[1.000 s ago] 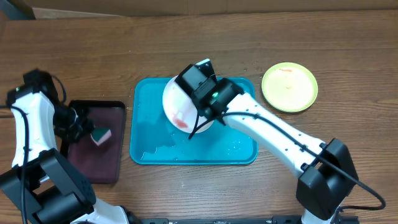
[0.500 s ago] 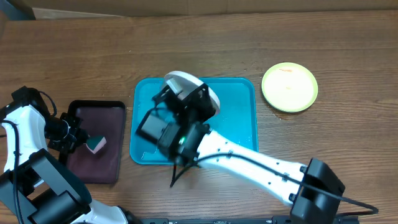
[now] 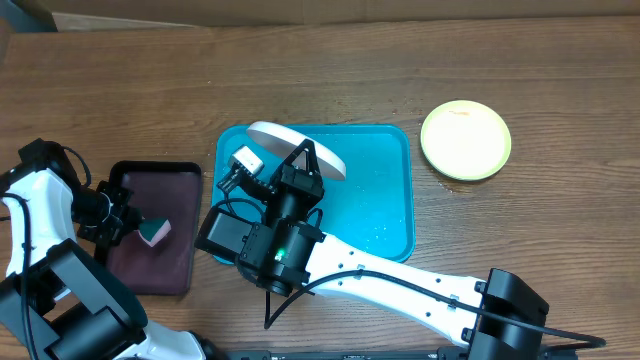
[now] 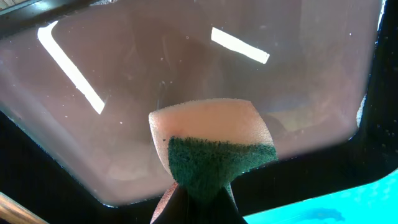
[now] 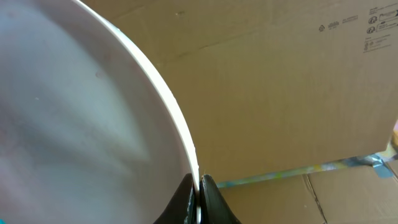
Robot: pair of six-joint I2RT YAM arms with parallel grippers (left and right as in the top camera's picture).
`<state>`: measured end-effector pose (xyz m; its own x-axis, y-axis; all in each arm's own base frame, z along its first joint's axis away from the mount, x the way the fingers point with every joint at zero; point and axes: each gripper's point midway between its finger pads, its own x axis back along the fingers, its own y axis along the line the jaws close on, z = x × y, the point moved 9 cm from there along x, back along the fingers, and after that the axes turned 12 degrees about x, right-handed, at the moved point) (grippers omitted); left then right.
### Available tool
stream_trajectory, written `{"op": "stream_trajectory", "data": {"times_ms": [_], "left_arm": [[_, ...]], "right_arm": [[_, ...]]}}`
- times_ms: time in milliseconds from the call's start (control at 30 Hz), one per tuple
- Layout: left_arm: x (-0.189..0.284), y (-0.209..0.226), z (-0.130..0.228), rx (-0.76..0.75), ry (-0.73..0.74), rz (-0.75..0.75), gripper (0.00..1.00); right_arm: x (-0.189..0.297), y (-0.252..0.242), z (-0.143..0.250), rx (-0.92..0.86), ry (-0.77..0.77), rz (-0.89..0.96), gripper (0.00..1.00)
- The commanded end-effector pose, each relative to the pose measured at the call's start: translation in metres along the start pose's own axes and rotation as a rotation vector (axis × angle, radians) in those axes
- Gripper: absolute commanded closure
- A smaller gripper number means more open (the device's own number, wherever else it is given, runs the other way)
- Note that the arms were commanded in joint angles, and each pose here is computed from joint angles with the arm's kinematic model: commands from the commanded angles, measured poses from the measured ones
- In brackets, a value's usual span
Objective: Clean dirty plates on tray and stack at the side
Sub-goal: 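Carry the white plate with the right gripper onto the yellow plate stack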
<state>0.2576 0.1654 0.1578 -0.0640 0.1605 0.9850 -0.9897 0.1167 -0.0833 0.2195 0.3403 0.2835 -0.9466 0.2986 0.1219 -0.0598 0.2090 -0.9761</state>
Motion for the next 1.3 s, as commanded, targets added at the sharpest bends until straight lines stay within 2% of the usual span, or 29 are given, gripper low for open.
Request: {"op": "stream_trajectory", "data": {"times_ms": [0, 200, 367, 467, 567, 733, 833, 933, 1100, 1267], "left_arm": [[0.0, 0.0, 0.001, -0.014, 0.004, 0.008, 0.96], [0.001, 0.0, 0.001, -0.014, 0.003, 0.008, 0.96], [0.001, 0.0, 0.001, -0.014, 0.004, 0.008, 0.96], [0.001, 0.0, 0.001, -0.014, 0.004, 0.008, 0.96], [0.0, 0.0, 0.001, -0.014, 0.004, 0.007, 0.96], [0.001, 0.0, 0.001, -0.014, 0.003, 0.008, 0.96], [0.001, 0.0, 0.001, -0.014, 0.002, 0.009, 0.95], [0.0, 0.0, 0.001, -0.014, 0.002, 0.009, 0.96], [0.0, 0.0, 0.001, -0.014, -0.001, 0.007, 0.96], [0.0, -0.001, 0.0, -0.015, -0.004, 0.009, 0.96]], "right_arm": [[0.003, -0.021, -0.001, -0.081, -0.001, 0.027, 0.96], [-0.001, -0.013, -0.003, -0.111, -0.027, -0.082, 0.96], [-0.02, -0.015, 0.003, -0.263, 0.025, -0.08, 0.96], [-0.04, -0.011, 0.01, -0.35, 0.071, -0.155, 0.96], [-0.072, 0.001, 0.021, -0.485, 0.149, -0.361, 0.96], [-0.139, 0.016, 0.051, -0.695, 0.288, -0.862, 0.96], [-0.177, 0.011, 0.079, -0.855, 0.339, -1.111, 0.96], [-0.214, 0.0, 0.12, -1.015, 0.402, -1.241, 0.96], [-0.258, -0.014, 0.212, -1.184, 0.635, -1.183, 0.96], [-0.276, -0.022, 0.287, -1.308, 0.815, -1.101, 0.96]]}}
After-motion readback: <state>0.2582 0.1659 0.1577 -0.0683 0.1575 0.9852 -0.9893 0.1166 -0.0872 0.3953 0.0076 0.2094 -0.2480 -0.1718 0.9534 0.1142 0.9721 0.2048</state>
